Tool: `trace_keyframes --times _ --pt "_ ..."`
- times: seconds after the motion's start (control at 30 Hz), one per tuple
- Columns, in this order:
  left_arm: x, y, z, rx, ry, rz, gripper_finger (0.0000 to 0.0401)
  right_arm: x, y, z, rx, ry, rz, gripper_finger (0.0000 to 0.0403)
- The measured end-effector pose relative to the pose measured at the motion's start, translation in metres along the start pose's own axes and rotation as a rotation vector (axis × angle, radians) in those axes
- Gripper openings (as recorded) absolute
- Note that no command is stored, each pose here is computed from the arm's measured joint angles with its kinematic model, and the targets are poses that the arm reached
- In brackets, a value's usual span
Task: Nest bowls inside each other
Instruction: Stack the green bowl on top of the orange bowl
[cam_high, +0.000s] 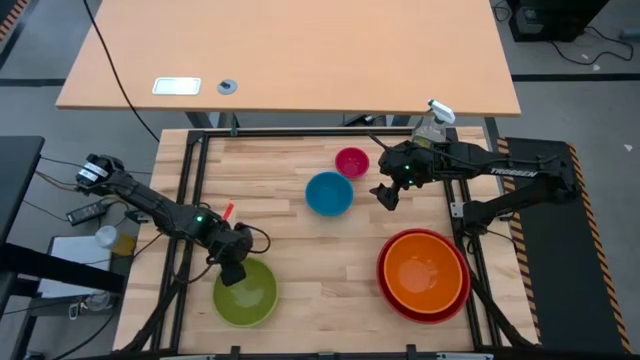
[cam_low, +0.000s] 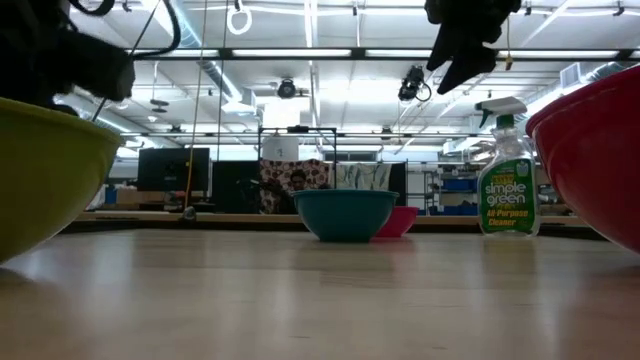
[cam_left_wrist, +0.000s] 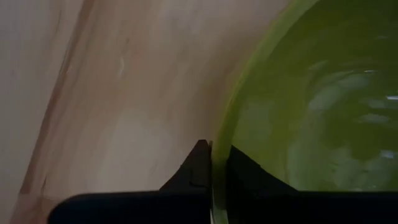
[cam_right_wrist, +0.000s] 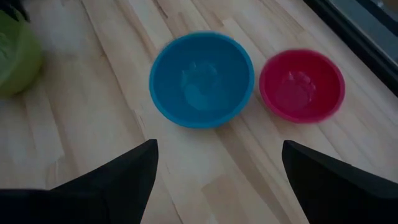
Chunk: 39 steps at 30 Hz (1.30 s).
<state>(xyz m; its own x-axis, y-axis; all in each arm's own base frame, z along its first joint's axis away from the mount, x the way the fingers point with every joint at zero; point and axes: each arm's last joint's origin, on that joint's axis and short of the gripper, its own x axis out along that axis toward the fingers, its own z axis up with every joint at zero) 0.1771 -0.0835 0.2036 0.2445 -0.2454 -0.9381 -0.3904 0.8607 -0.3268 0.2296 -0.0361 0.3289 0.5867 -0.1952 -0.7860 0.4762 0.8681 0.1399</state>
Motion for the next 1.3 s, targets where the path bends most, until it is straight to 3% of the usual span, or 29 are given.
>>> trace_keyframes --times 0.33,0.77,0.93,1.13,1.3 --pt "-0.02 -0.003 0.015 -0.023 -0.06 -0.066 0.0013 -0.001 -0.005 0.002 -0.001 -0.003 -0.013 0.0347" --pt "-0.059 -0.003 0.052 -0.017 -0.218 -0.135 0.0013 -0.004 -0.016 0.002 0.038 0.02 0.002 0.0347" --pt "-0.076 0.0 0.079 -0.04 -0.352 -0.198 0.0013 -0.011 -0.022 -0.002 0.073 0.045 -0.019 0.0347" --pt "-0.077 0.003 0.121 -0.006 -0.363 -0.173 0.0013 -0.016 -0.025 -0.009 0.109 0.095 -0.04 0.0347" --pt "-0.083 -0.008 0.169 0.043 -0.408 -0.161 0.0013 -0.026 -0.023 -0.018 0.148 0.126 -0.017 0.0347"
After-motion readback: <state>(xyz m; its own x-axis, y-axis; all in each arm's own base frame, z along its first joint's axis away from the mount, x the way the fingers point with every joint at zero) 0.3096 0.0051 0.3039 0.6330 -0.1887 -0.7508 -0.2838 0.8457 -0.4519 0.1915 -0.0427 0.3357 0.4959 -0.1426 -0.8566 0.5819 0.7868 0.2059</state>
